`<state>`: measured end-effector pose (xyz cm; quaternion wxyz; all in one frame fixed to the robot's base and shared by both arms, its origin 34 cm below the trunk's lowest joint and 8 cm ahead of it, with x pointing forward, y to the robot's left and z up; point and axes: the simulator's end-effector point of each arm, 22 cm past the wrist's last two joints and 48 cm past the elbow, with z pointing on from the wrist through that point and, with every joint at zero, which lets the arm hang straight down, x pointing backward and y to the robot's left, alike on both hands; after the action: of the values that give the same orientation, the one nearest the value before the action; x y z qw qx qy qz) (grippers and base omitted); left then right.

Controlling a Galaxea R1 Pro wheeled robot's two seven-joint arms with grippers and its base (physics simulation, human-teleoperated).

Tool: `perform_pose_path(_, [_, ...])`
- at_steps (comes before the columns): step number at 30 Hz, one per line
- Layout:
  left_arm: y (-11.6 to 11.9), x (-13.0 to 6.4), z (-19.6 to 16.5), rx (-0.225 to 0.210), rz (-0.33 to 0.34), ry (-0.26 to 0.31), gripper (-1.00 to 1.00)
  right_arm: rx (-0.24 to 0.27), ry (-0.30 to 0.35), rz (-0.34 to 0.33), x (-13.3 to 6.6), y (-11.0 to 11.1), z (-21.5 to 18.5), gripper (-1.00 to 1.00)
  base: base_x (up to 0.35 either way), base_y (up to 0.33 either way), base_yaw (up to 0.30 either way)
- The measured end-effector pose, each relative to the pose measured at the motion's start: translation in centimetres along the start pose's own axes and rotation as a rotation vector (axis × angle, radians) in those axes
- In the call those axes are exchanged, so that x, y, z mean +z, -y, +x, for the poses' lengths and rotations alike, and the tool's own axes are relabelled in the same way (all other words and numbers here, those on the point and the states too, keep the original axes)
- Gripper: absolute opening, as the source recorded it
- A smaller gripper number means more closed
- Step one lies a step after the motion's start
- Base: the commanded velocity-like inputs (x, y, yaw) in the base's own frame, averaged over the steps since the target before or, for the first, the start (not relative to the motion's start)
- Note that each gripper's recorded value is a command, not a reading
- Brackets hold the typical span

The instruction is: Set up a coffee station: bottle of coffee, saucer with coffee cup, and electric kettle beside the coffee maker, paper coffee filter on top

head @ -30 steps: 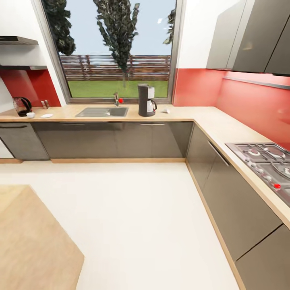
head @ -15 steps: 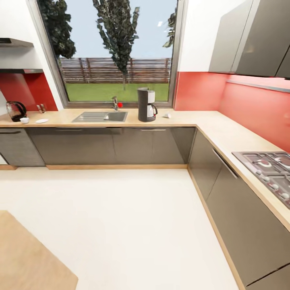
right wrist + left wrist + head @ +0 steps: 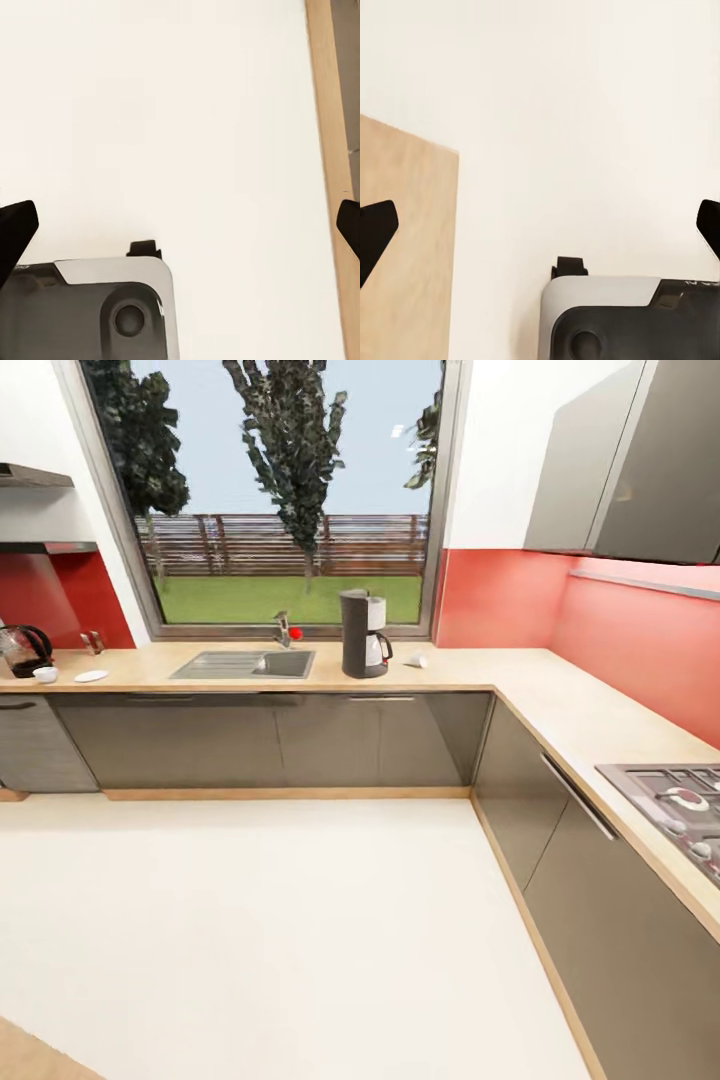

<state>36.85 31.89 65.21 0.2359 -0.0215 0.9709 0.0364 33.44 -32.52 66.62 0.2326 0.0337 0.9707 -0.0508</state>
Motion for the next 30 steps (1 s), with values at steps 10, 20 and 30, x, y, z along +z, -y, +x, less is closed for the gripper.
perform_pose_path(10, [0.1,-0.1,-0.7,-0.002,0.002,0.015,1.0,0.001,0.016,-0.001,-0.1,0.0,-0.6,1.0,0.339,0.0,0.0])
perform_pose_path(20, [0.1,-0.2,-1.3,-0.003,0.002,0.031,1.0,0.003,0.031,-0.002,-0.2,-0.1,-1.3,1.0,0.339,0.0,0.0])
perform_pose_path(30, [0.1,-0.4,-2.0,-0.004,0.002,0.046,1.0,0.004,0.047,-0.003,-0.3,-0.1,-1.9,1.0,0.339,0.0,0.0])
